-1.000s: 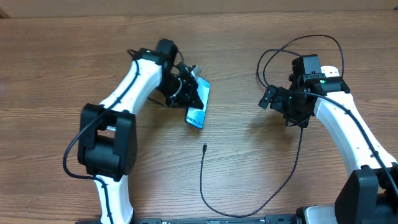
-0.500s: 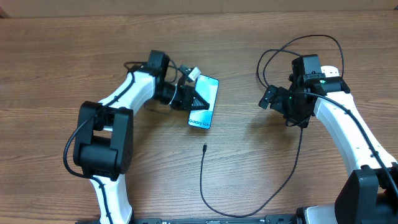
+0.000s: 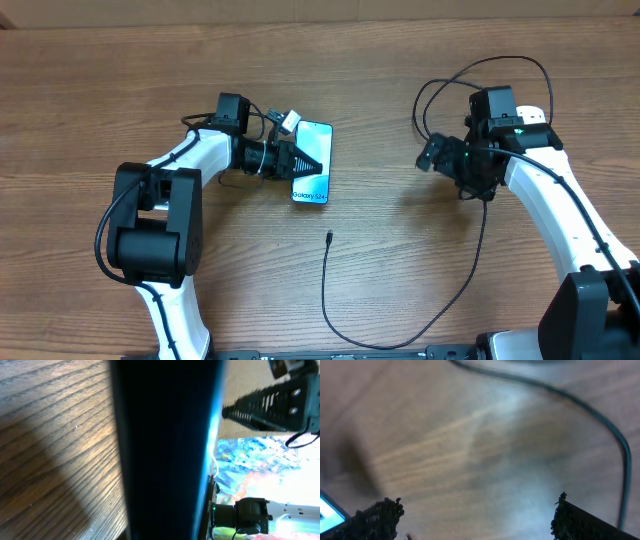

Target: Plug charger to phone and switch on socket

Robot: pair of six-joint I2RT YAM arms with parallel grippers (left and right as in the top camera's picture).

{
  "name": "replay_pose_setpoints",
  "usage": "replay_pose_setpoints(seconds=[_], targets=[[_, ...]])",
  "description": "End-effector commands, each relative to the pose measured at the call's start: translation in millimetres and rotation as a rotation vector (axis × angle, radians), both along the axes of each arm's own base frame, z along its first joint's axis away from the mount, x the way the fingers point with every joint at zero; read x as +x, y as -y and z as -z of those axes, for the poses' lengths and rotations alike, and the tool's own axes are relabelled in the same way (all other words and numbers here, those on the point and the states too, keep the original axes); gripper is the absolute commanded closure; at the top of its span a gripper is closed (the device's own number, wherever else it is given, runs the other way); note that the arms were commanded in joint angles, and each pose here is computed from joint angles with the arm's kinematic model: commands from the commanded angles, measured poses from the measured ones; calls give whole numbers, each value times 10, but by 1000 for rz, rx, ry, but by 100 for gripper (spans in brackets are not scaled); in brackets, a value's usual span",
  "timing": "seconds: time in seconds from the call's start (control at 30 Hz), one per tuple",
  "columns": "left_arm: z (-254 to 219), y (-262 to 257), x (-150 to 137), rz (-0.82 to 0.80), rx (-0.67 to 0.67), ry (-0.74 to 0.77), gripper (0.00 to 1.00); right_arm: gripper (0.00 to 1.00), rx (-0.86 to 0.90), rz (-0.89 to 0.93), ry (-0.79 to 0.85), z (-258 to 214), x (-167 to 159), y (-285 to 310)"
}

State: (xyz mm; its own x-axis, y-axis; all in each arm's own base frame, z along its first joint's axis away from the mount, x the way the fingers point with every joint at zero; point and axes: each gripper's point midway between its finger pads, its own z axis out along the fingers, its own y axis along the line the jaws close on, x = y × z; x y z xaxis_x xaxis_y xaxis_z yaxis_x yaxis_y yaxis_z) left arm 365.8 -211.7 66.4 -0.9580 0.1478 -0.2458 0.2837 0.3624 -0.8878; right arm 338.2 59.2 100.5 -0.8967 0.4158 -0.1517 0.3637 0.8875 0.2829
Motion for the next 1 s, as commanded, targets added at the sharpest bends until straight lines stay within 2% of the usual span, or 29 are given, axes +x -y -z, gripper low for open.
replay_pose_setpoints(seconds=[0.0, 0.2, 0.27, 0.4, 0.47, 0.6, 0.97], targets=[[-250, 46, -7, 24, -70, 58, 96, 0, 31, -9, 31, -6, 90, -46], [-269, 53, -7, 27, -81, 61, 96, 0, 149, -45, 41, -73, 100, -251], [-293, 60, -14, 31, -95, 60, 96, 5, 206, -72, 34, -106, 69, -375], [-291, 60, -14, 31, -95, 59, 96, 46, 218, -107, 15, -97, -2, -503], [-291, 60, -14, 31, -95, 59, 96, 59, 217, -126, 7, -83, -40, -569], [-291, 60, -16, 30, -95, 58, 96, 94, 218, -159, 1, -79, -86, -679], [-291, 61, -16, 31, -95, 58, 96, 96, 218, -270, -4, -62, -235, -1039]])
